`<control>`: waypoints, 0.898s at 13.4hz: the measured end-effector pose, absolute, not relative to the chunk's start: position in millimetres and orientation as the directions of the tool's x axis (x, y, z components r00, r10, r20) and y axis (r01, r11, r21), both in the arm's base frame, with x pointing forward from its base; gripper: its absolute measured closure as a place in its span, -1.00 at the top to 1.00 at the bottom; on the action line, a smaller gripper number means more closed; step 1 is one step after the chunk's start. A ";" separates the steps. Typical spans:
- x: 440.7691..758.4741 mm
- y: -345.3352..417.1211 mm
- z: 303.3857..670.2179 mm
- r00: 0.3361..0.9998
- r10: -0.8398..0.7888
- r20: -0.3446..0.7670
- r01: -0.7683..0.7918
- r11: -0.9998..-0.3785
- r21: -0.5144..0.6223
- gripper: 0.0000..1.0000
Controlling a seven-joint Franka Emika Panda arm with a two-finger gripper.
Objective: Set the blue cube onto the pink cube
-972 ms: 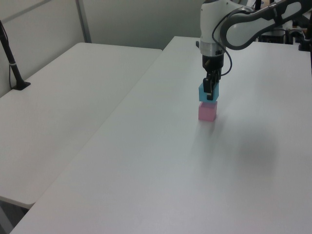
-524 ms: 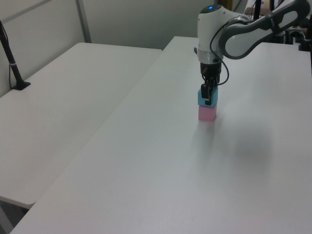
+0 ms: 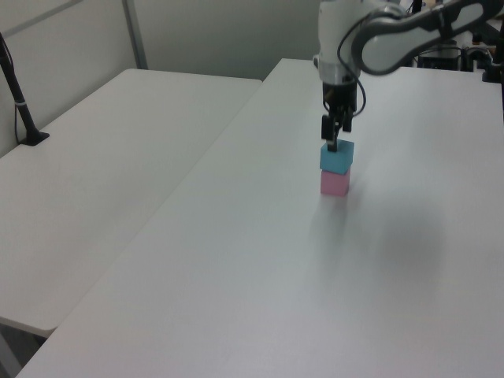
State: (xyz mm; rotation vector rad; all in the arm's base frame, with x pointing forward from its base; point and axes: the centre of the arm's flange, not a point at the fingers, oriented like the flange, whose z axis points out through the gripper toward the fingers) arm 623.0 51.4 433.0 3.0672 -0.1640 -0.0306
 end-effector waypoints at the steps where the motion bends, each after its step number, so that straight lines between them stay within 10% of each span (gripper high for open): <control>1: 622.9 40.5 455.7 0.991 -0.136 -0.020 -0.134 -0.989 0.069 1.00; 5: 591.2 -22.9 567.3 0.963 -0.270 0.012 -0.271 -0.962 0.041 1.00; 12: 545.9 -117.9 634.2 0.984 -0.142 0.110 -0.149 -0.987 0.055 1.00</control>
